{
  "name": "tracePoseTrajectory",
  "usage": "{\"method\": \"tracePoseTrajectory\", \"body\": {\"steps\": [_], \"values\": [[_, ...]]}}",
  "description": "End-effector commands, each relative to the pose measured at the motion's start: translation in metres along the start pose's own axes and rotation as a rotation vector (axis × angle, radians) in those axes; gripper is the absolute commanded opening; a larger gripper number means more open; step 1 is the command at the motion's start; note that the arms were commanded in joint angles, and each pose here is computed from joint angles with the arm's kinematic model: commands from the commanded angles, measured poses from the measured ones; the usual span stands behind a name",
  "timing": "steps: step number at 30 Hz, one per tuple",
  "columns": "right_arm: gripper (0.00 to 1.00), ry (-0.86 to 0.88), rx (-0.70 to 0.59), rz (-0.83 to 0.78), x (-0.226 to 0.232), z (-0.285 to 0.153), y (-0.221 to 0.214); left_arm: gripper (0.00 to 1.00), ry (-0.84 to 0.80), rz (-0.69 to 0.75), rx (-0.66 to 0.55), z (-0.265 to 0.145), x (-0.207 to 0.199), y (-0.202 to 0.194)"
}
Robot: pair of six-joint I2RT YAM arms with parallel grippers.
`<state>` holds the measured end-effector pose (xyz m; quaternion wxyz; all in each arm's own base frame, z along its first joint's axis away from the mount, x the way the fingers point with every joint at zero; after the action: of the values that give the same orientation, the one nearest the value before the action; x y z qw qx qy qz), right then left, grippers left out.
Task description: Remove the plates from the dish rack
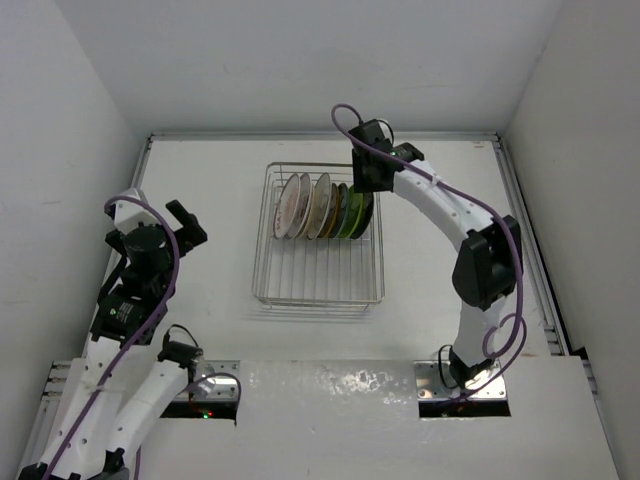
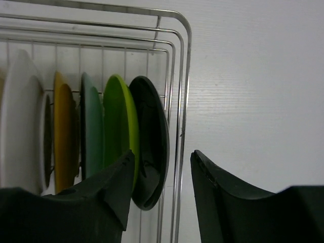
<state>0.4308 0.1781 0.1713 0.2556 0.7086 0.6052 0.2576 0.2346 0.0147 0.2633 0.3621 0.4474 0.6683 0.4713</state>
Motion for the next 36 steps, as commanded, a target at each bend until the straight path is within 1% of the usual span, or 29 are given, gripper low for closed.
{"method": "tracePoseTrajectory", "body": {"steps": [1, 3, 6, 9, 10, 12, 13, 16, 18, 20, 21, 24, 25, 27, 29, 30, 32, 33, 35, 36], "values": [[0.47, -0.073, -0.022, 0.002, -0.011, 0.003, 0.005, 1.00, -0.014, -0.009, -0.025, 0.002, -0.003, 0.007], [0.45, -0.085, -0.004, -0.007, -0.011, 0.010, -0.003, 1.00, -0.015, -0.009, -0.024, 0.002, -0.003, 0.007], [0.44, -0.101, 0.014, -0.023, -0.011, 0.018, -0.014, 1.00, -0.020, -0.009, -0.024, 0.002, -0.004, 0.008], [0.38, -0.117, 0.019, -0.036, -0.011, 0.022, -0.020, 1.00, -0.022, -0.009, -0.025, 0.001, -0.004, 0.008], [0.34, -0.123, 0.021, -0.037, -0.011, 0.024, -0.022, 1.00, -0.023, -0.008, -0.024, 0.001, -0.004, 0.007], [0.29, -0.139, 0.031, -0.045, -0.013, 0.027, -0.027, 1.00, -0.023, -0.008, -0.024, 0.001, -0.004, 0.007], [0.24, -0.141, 0.032, -0.046, -0.012, 0.028, -0.028, 1.00, -0.024, -0.007, -0.022, 0.002, -0.004, 0.007], [0.20, -0.167, 0.039, -0.059, -0.013, 0.032, -0.032, 1.00, -0.023, -0.009, -0.025, 0.001, -0.004, 0.008], [0.15, -0.186, 0.036, -0.066, -0.014, 0.033, -0.031, 1.00, -0.025, -0.009, -0.025, 0.001, -0.004, 0.007], [0.08, -0.194, 0.026, -0.071, -0.013, 0.031, -0.027, 1.00, -0.024, -0.009, -0.026, 0.001, -0.004, 0.008], [0.00, -0.208, 0.027, -0.082, -0.015, 0.030, -0.026, 1.00, -0.024, -0.010, -0.028, 0.000, -0.004, 0.008], [0.00, -0.216, 0.003, -0.095, -0.014, 0.021, -0.009, 1.00, -0.024, -0.010, -0.028, 0.000, -0.004, 0.008], [0.00, -0.206, -0.031, -0.083, -0.009, 0.013, 0.006, 1.00, -0.021, -0.009, -0.027, 0.001, -0.003, 0.008], [0.00, -0.222, -0.044, -0.107, -0.013, 0.000, 0.019, 1.00, -0.021, -0.009, -0.027, 0.001, -0.004, 0.008], [0.00, -0.235, -0.110, -0.101, -0.014, -0.020, 0.046, 1.00, -0.019, -0.009, -0.026, 0.001, -0.003, 0.007], [0.00, -0.258, -0.117, -0.117, -0.020, -0.029, 0.051, 1.00, -0.019, -0.009, -0.026, 0.001, -0.003, 0.008], [0.00, -0.309, -0.185, -0.132, -0.032, -0.053, 0.075, 1.00, -0.015, -0.008, -0.025, 0.001, -0.003, 0.007], [0.00, -0.337, -0.195, -0.155, -0.039, -0.061, 0.080, 1.00, -0.016, -0.010, -0.027, 0.001, -0.003, 0.008], [0.00, -0.399, -0.244, -0.144, -0.058, -0.081, 0.093, 1.00, -0.014, -0.009, -0.026, 0.001, -0.002, 0.008], [0.00, -0.408, -0.251, -0.130, -0.066, -0.084, 0.095, 1.00, -0.014, -0.009, -0.026, 0.001, -0.003, 0.008]]}}
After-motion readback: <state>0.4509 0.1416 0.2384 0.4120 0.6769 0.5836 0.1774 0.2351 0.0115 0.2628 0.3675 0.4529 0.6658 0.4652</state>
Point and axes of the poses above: each gripper's point midway between its finger pads, its own z axis out along the fingers, its own x axis along the line the jaws close on, y = z × x, the point moved 1 cm from there along -z, back along the fingers, and after that the axes turned 11 degrees about z, right-handed, at the moved point
